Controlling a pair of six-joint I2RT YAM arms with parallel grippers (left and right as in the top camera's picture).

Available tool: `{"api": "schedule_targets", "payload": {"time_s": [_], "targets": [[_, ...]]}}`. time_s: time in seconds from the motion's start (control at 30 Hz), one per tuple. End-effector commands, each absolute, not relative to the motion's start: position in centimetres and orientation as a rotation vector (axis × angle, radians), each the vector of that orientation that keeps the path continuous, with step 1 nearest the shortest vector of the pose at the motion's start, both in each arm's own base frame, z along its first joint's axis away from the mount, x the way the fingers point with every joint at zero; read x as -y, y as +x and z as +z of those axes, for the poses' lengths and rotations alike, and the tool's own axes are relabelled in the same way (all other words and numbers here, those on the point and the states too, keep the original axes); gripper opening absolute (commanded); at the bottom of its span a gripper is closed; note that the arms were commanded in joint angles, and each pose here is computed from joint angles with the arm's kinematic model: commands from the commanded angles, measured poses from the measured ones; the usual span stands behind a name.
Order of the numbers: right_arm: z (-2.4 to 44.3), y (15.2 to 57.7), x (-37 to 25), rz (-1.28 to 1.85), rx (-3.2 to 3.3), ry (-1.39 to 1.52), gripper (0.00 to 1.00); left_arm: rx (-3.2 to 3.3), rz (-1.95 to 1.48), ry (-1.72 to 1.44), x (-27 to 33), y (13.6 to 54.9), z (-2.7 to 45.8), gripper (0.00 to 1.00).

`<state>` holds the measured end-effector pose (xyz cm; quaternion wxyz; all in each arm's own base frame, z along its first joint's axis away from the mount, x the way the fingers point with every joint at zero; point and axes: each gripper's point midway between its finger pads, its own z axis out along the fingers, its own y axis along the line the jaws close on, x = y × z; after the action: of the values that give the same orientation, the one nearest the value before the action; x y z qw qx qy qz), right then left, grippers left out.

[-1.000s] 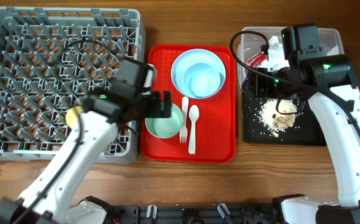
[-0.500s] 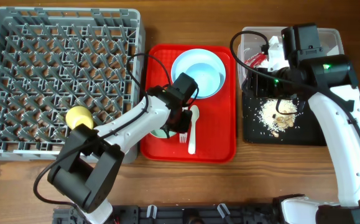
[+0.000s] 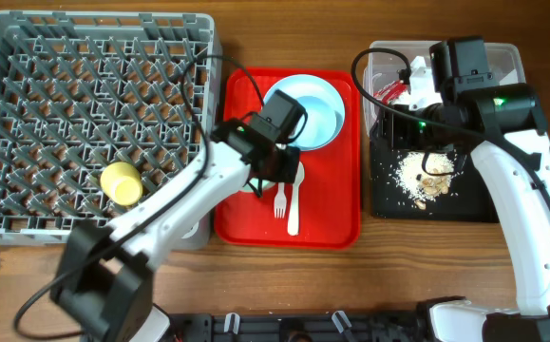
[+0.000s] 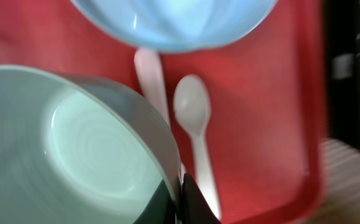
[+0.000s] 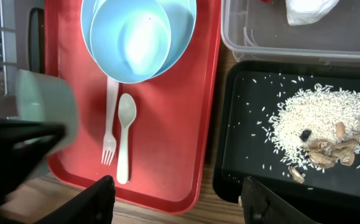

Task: Sort waste into correct bins and load items into the dishwasher rack
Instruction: 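Grasp the green bowl on the tray with the left gripper, then place the green bowl into the rack with the left gripper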

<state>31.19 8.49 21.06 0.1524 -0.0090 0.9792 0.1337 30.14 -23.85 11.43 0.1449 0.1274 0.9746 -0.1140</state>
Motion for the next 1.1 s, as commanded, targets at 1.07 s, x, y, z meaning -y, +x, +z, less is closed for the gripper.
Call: {"api": "schedule_targets", "payload": {"time_s": [1.07], "targets": [[21.2, 30.9, -8.2, 0.356, -2.814, -0.043, 0.65, -2.23, -1.487, -0.267, 1.0, 43.1, 16.7, 0.04]]}}
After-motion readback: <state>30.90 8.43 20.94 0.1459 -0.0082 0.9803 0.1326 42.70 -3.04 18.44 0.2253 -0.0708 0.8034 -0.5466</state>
